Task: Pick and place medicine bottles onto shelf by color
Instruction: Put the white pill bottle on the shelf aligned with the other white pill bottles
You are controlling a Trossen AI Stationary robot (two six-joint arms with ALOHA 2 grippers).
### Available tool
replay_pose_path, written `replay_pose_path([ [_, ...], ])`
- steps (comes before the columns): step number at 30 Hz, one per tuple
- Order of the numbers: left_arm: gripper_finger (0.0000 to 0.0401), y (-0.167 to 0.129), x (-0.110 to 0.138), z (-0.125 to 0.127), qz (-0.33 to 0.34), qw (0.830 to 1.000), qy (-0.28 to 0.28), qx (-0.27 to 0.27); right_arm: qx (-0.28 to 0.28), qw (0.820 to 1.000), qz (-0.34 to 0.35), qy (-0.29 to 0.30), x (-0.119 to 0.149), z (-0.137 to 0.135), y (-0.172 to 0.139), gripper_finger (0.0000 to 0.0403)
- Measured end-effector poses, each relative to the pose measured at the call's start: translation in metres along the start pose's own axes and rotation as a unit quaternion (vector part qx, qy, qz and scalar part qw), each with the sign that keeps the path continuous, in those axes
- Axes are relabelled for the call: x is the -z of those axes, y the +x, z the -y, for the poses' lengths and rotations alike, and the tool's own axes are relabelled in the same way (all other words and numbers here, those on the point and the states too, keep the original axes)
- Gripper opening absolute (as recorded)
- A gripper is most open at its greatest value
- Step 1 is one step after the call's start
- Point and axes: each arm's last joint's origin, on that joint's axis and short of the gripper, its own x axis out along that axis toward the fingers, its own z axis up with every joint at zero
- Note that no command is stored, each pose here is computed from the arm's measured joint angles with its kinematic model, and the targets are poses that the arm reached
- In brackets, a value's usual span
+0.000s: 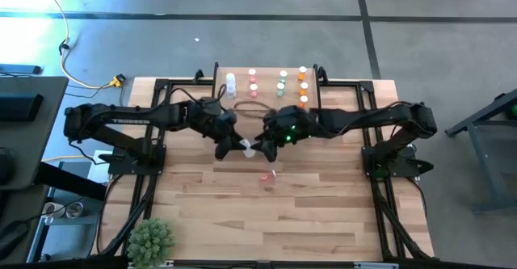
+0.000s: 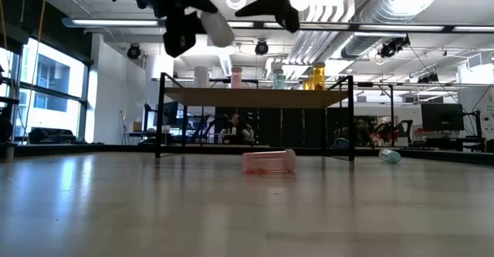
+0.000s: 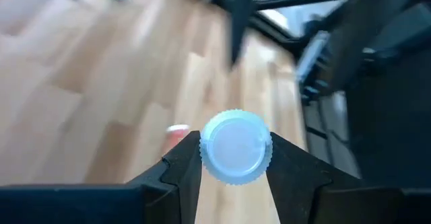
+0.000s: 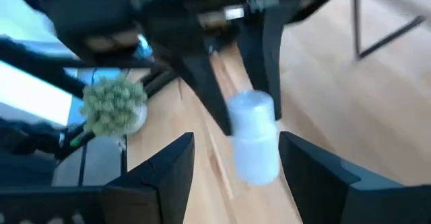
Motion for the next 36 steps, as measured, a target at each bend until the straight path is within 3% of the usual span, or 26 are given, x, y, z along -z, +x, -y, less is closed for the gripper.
replay_pose_path([
  [9,0.0129,-0.023,-0.004,-0.01,0.0,0.993,0.015,-0.113,0.027,0.997,0.065,-0.026,-0.032,0.023,-0.034,0.0206],
  [16,0.0129,-0.05,-0.015,-0.006,-0.034,0.967,0.04,-0.251,0.06,0.991,0.109,-0.047,-0.054,0.046,-0.062,0.0206],
  [19,0.0129,-0.059,-0.022,-0.001,-0.029,0.957,0.043,-0.287,0.074,0.988,0.127,-0.056,-0.062,0.055,-0.073,0.0206],
  [30,0.0129,-0.078,-0.04,-0.012,0.012,0.931,0.037,-0.363,0.124,0.974,0.176,-0.076,-0.082,0.084,-0.109,0.0206],
  [36,0.0129,-0.086,-0.054,-0.012,0.022,0.926,0.037,-0.375,0.136,0.971,0.18,-0.082,-0.088,0.098,-0.117,0.0206],
])
